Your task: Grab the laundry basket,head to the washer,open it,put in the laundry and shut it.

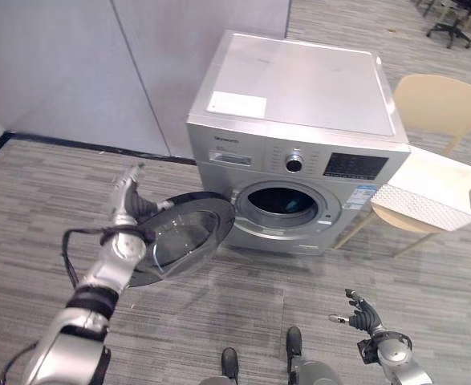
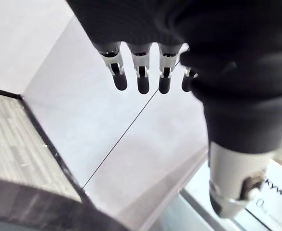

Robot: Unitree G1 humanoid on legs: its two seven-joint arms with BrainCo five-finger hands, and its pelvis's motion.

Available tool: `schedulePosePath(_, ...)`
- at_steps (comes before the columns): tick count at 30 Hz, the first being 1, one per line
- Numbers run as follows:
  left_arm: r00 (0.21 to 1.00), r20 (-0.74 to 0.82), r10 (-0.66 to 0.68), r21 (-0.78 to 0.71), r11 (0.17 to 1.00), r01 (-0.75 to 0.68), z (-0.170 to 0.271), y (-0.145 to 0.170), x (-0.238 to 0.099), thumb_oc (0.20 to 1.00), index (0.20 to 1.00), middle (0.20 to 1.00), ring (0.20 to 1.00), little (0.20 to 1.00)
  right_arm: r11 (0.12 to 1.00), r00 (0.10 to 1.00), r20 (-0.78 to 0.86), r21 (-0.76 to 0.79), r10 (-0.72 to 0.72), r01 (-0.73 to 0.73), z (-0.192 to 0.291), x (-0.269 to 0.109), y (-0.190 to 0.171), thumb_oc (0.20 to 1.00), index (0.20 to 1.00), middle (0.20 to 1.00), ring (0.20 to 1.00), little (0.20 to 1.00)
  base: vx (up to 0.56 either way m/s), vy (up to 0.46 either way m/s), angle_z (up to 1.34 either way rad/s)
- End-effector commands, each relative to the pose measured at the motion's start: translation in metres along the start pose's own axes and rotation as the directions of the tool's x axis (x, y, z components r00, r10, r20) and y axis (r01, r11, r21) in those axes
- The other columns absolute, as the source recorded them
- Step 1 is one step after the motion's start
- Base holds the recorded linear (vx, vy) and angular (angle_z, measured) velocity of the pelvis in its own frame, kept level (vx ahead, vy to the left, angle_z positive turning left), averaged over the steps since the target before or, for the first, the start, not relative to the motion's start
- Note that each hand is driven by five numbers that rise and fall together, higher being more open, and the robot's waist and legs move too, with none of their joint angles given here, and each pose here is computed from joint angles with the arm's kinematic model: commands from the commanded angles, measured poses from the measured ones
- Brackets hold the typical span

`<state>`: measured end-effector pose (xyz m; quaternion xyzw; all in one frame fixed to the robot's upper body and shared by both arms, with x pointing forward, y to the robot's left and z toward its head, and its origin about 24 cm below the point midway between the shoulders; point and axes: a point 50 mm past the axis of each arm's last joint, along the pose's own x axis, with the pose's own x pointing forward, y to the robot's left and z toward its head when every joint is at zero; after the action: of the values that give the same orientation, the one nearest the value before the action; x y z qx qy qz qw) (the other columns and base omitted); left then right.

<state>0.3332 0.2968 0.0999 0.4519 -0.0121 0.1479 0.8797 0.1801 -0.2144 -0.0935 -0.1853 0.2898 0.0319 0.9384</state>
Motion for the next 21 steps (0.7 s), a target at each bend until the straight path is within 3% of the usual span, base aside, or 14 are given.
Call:
schedulePosePath(1,0.995,-0.069,0.078,0.070,0.995,-0.074,-0.009,0.021,0.014,1.000,1.000,1.000,1.000,1.000,0.996,0.994,0.106,-0.089,0.000,0.010,0.024,0.007,-0.018,1.000,1.000,1.000,1.000,1.000,-0.11,0.025,-0.19)
schedulePosePath(6,0.976,-0.219,0.020,0.139,0.990,0.011,-0.034,0.042,0.022,1.000,1.000,1.000,1.000,1.000,0.994,0.990,0.139,-0.109,0.027,-0.012,0.037,0.014,-0.019,1.000,1.000,1.000,1.000,1.000,-0.06,0.033,-0.24)
schedulePosePath(11,0.945,-0.322,-0.050,0.161,0.981,0.107,-0.057,0.041,0.012,1.000,1.000,1.000,1.000,1.000,0.993,0.987,0.154,-0.112,0.050,-0.033,0.044,0.017,-0.018,1.000,1.000,1.000,1.000,1.000,-0.03,0.014,-0.23)
schedulePosePath(18,0.924,-0.355,-0.144,0.092,0.978,0.188,-0.074,0.007,-0.012,1.000,1.000,1.000,1.000,1.000,0.994,0.987,0.153,-0.109,0.044,-0.028,0.042,0.015,-0.019,1.000,1.000,1.000,1.000,1.000,0.00,-0.001,-0.04)
schedulePosePath(21,0.937,-0.248,-0.244,-0.146,0.966,0.213,-0.053,-0.045,-0.033,1.000,1.000,1.000,1.000,1.000,0.994,0.993,0.117,-0.111,0.023,-0.010,0.034,0.014,-0.020,1.000,1.000,1.000,1.000,1.000,0.02,-0.022,0.03)
